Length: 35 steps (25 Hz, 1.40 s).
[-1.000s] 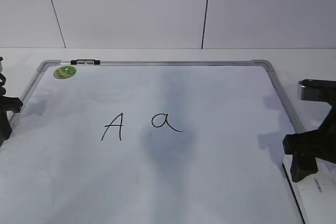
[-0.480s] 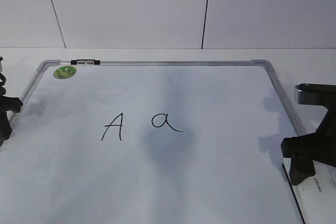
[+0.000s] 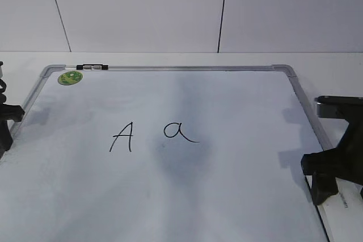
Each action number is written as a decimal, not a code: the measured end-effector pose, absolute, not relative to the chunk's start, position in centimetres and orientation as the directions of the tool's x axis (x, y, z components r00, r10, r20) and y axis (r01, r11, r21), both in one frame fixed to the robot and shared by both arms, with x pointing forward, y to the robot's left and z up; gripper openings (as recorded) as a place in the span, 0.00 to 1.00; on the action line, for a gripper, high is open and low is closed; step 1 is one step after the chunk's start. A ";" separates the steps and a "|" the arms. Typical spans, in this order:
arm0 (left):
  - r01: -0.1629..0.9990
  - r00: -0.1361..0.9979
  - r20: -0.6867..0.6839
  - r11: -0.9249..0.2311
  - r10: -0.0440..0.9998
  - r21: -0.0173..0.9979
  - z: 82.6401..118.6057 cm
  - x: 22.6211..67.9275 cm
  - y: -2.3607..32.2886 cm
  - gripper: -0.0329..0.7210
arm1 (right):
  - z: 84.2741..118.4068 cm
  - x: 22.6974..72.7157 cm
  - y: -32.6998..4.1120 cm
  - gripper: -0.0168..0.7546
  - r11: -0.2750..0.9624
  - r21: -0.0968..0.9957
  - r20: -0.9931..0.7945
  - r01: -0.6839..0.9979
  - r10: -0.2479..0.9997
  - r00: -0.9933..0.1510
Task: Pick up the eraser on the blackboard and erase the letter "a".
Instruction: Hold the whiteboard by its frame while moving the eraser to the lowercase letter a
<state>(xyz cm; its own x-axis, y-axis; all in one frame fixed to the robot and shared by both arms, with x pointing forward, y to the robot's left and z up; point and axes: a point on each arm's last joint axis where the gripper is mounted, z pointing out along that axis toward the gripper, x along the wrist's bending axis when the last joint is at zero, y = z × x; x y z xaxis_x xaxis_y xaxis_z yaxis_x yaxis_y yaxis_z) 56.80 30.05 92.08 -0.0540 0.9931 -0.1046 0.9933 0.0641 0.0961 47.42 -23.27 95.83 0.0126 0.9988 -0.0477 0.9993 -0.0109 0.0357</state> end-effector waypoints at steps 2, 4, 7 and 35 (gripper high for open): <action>0.993 -0.054 -0.105 0.064 0.993 0.096 92.1 56.8 30.1 0.24 | 95.5 47.5 -23.2 0.83 -0.008 0.025 -0.051 1.000 0.999 0.009; 0.993 -0.054 -0.105 0.064 0.993 0.096 92.1 56.8 30.1 0.24 | 95.5 47.5 -23.2 0.82 -0.005 0.023 -0.052 1.000 0.999 0.006; 0.993 -0.054 -0.105 0.064 0.993 0.096 92.1 56.8 30.1 0.24 | 95.5 47.5 -23.2 0.82 -0.004 0.023 -0.052 1.000 0.999 0.005; 0.993 -0.054 -0.105 0.064 0.993 0.096 92.1 56.8 30.1 0.24 | 94.8 47.9 -23.3 0.78 0.021 0.019 -0.076 1.000 0.997 -0.020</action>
<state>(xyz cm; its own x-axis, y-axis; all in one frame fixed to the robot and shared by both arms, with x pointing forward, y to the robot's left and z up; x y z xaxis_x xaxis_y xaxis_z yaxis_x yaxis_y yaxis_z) 56.80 30.05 92.08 -0.0540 0.9931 -0.1046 0.9933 0.0641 0.0961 47.93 -23.32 94.80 -0.0199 0.9969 -0.0763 0.9996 0.0214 0.0187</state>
